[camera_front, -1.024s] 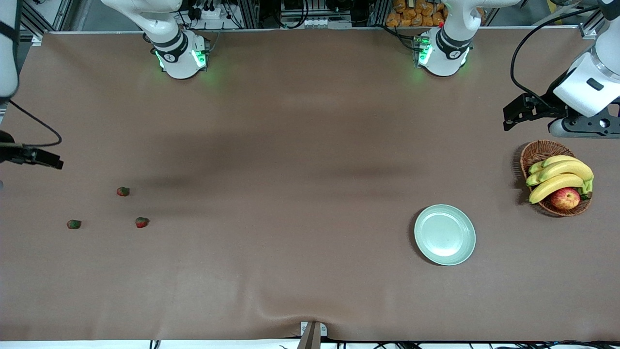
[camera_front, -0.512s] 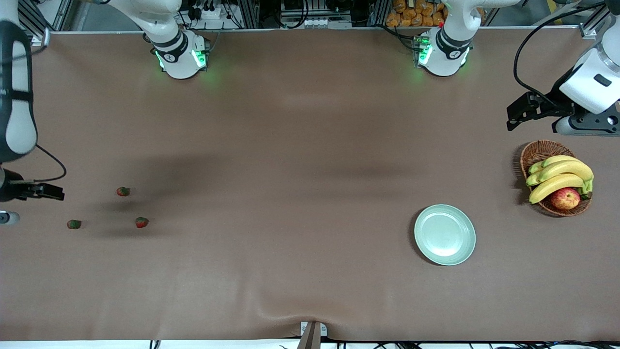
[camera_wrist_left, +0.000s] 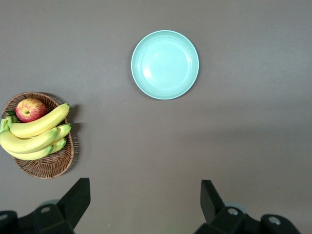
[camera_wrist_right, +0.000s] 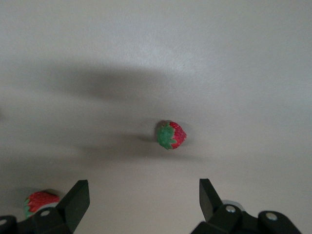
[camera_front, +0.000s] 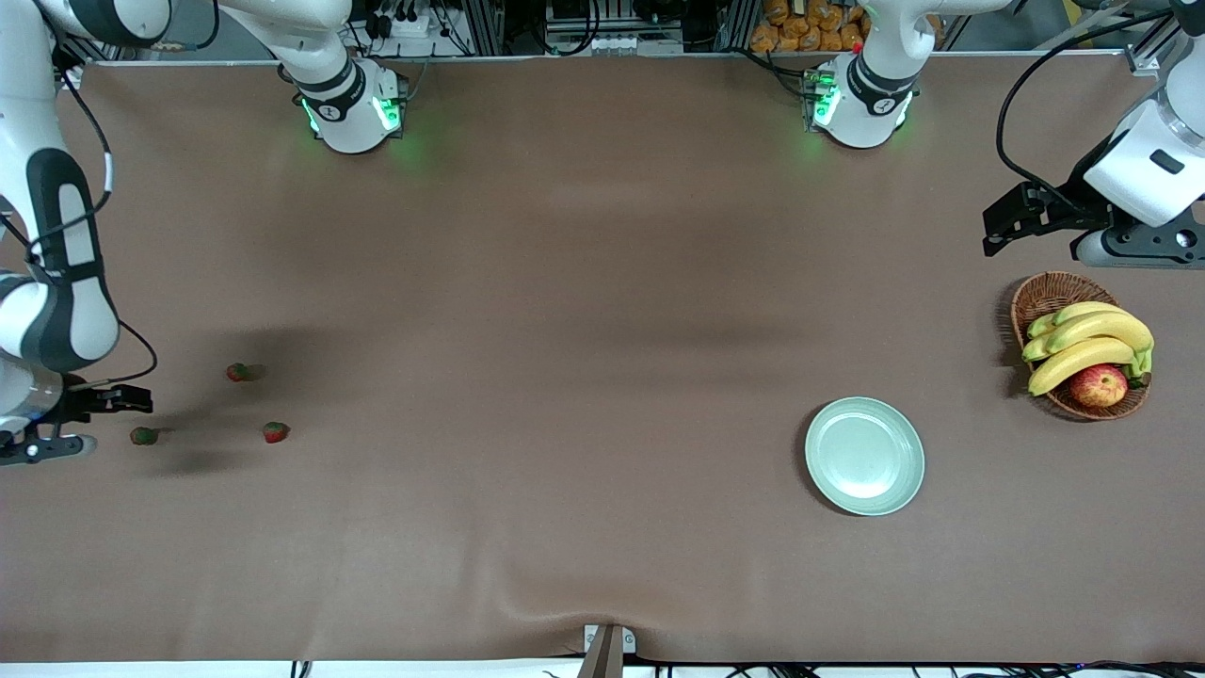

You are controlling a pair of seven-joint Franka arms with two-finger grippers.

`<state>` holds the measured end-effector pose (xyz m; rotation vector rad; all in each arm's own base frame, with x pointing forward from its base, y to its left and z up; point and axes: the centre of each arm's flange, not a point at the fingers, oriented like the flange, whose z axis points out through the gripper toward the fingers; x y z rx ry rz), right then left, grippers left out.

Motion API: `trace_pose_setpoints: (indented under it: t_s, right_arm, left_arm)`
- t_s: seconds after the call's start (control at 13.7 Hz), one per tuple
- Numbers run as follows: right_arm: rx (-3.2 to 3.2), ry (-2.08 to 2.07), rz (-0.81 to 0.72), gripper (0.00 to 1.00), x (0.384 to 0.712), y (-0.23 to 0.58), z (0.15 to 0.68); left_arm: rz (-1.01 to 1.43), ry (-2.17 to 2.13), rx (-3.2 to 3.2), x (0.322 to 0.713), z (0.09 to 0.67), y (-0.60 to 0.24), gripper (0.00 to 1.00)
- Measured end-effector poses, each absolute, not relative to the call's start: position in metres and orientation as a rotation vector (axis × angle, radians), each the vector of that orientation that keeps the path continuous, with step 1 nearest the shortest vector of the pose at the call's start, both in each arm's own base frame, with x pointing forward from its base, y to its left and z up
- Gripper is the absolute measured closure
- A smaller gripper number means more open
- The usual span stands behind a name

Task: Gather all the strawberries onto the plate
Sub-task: 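Reach the right gripper down to a strawberry and close on it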

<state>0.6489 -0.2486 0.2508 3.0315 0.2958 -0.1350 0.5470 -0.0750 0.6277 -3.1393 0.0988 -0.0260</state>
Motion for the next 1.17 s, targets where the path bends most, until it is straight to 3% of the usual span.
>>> trace_pose_setpoints:
  t_s: [0.73, 1.17]
  right_arm:
    - [2.988, 0.425, -0.021, 0.0, 0.657, -0.262, 0.198]
    - [2.967, 0.488, 0.018, 0.0, 0.661, -0.264, 0.195]
  left_arm:
    - [-0.025, 0.099, -3.139, 0.547, 0.628, -0.074, 0.0]
    - [0.016, 0.088, -3.137, 0.545, 0.625, -0.07, 0.0]
